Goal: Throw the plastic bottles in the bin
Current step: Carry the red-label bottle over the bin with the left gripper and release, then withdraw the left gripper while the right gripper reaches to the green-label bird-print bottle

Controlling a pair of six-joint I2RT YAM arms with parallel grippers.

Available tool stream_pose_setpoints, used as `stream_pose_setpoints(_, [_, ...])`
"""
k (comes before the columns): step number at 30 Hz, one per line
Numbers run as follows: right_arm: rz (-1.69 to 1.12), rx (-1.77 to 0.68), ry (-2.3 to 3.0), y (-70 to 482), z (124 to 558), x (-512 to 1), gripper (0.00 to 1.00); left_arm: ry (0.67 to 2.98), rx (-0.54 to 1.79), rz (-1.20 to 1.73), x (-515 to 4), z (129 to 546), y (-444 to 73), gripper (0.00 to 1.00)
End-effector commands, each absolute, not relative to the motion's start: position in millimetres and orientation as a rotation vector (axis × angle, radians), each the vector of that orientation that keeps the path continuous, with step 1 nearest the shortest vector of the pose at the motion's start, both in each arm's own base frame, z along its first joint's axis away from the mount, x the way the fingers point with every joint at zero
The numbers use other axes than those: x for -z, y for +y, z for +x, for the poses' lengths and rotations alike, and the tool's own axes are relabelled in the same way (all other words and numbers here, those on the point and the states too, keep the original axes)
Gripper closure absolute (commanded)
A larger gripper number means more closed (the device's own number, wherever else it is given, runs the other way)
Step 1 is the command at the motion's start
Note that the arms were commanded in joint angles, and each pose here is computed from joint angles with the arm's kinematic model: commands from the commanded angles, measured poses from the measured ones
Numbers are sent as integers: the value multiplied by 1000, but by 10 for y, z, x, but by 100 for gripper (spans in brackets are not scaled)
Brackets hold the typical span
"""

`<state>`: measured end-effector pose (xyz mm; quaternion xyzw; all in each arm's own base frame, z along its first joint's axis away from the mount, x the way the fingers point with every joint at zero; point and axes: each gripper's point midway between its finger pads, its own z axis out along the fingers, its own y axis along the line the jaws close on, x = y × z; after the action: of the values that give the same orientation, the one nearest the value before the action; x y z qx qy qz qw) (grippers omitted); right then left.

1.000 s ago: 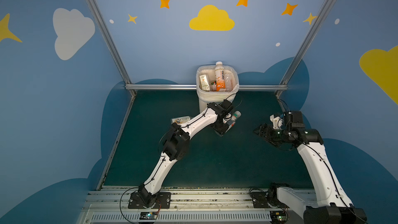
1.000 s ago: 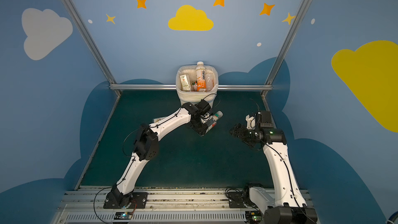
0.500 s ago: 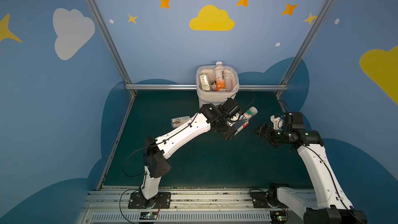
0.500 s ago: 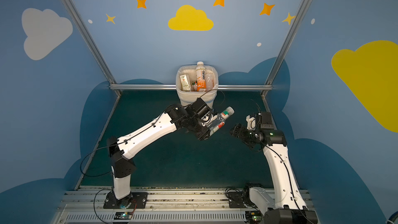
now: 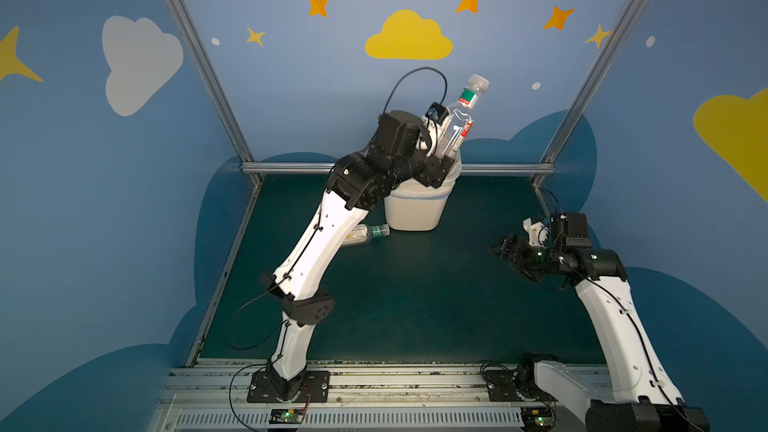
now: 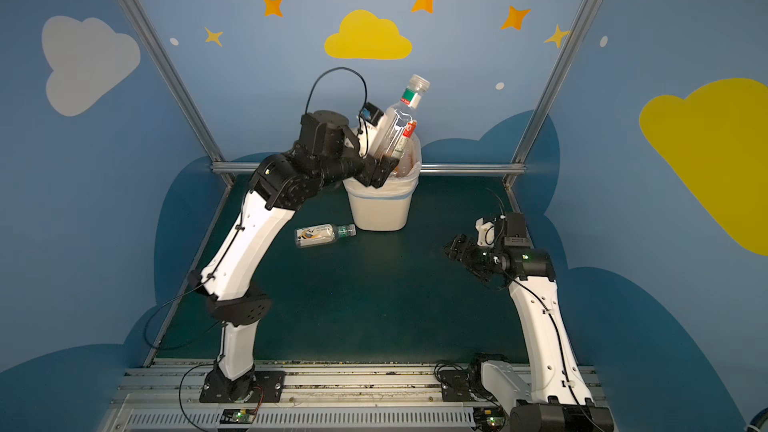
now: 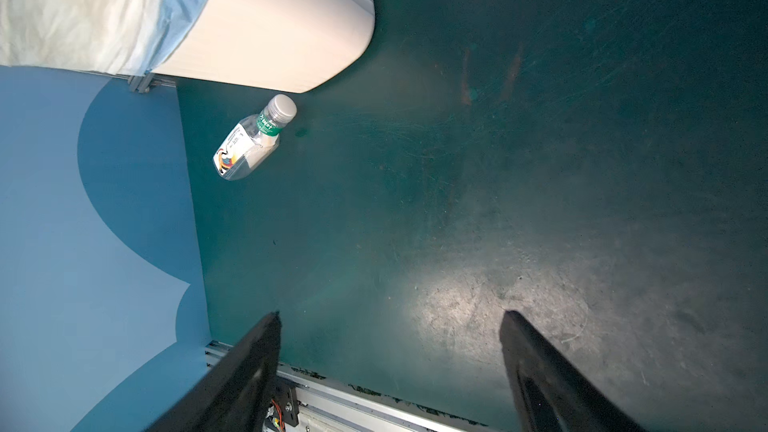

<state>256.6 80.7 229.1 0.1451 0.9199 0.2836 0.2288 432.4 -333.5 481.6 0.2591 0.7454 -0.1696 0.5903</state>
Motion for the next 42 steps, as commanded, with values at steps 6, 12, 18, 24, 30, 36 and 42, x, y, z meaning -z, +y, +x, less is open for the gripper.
stream_pose_setpoints(6, [404, -749, 2526, 758, 2481, -2362, 16, 1867, 420, 531, -4407, 4767, -2995, 0])
stream_pose_setpoints(12, [420, -788, 2511, 794, 2524, -2362, 16, 1818, 339, 575, -4827, 4186, -2844, 0])
stream_pose_setpoints(18, [392, -857, 2482, 893, 2623, -2425, 17, 1910, 329, 471, -4719, 3928, -2442, 0])
stream_pose_setpoints(24, [293, -885, 2465, 1115, 2669, -2542, 18, 2117, 440, 267, -4113, 3736, -1918, 0])
stream_pose_setpoints(30, [46, -916, 2449, 1676, 2694, -2785, 18, 2250, 455, -15, -3414, 3364, -1348, 0])
stream_pose_setpoints(36, [-265, -915, 2472, 2406, 2754, -2869, 18, 2333, 480, -281, -2912, 2947, -959, 0])
stream_pose_setpoints(42, [-787, -962, 2369, 3185, 2734, -2789, 18, 2400, 627, -432, -2706, 2645, -881, 0])
